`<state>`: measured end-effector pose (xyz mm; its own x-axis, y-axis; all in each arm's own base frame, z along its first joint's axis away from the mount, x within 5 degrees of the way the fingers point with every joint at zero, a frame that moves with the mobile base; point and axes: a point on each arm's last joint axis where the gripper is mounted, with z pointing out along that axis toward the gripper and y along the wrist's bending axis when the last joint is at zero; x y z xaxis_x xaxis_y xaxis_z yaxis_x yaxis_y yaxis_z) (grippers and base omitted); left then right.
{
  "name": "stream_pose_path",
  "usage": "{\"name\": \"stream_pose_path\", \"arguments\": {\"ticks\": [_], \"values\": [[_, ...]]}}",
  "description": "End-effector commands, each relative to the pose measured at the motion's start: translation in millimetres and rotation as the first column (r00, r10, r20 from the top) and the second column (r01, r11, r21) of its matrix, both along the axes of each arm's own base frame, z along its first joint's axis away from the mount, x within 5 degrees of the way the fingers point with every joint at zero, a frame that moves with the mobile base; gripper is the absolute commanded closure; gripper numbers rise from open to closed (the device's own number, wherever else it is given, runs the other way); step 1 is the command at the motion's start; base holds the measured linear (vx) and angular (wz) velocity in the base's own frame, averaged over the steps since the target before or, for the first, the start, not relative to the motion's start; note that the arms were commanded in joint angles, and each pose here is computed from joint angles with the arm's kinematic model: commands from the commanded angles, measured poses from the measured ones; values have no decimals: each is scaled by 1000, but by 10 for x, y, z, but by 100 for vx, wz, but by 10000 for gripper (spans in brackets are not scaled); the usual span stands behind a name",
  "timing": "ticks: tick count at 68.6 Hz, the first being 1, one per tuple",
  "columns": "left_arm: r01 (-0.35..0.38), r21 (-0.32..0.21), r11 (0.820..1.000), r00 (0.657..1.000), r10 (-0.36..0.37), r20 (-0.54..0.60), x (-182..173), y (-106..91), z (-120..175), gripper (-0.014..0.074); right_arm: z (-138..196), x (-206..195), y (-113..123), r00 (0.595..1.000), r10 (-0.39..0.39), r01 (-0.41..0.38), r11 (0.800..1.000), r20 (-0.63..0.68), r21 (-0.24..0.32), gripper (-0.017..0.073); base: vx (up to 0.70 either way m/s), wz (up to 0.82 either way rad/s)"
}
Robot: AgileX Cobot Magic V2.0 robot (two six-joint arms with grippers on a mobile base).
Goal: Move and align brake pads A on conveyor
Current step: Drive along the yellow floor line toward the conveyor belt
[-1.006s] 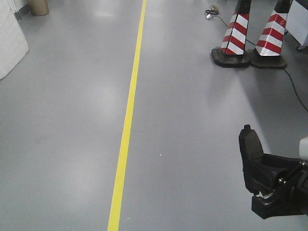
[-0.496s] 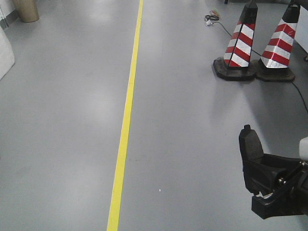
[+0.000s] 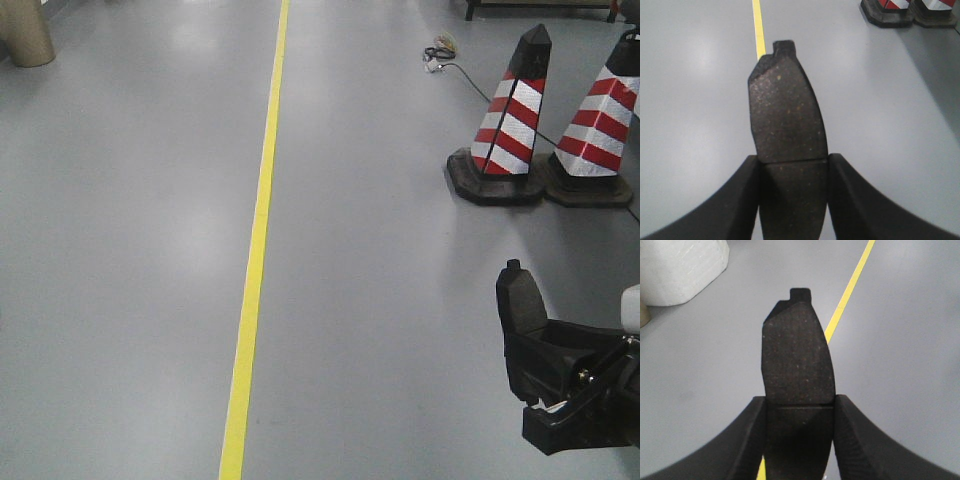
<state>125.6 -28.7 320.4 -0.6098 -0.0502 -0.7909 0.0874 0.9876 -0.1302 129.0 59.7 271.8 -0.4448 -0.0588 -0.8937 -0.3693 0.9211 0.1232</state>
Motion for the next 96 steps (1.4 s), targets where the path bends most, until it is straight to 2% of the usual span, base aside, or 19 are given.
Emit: {"name": "stream_pose_path", "arguments": {"ticks": [1,96], "values": [[17,-22,1000,994,-14,106,33,-22,151,500,191,41,7,993,-8,3,999,120,42,531,57,-3],[16,-22,1000,994,-14,105,32,-22,150,500,191,41,7,993,-8,3,999,120,42,531,55,-8]]}}
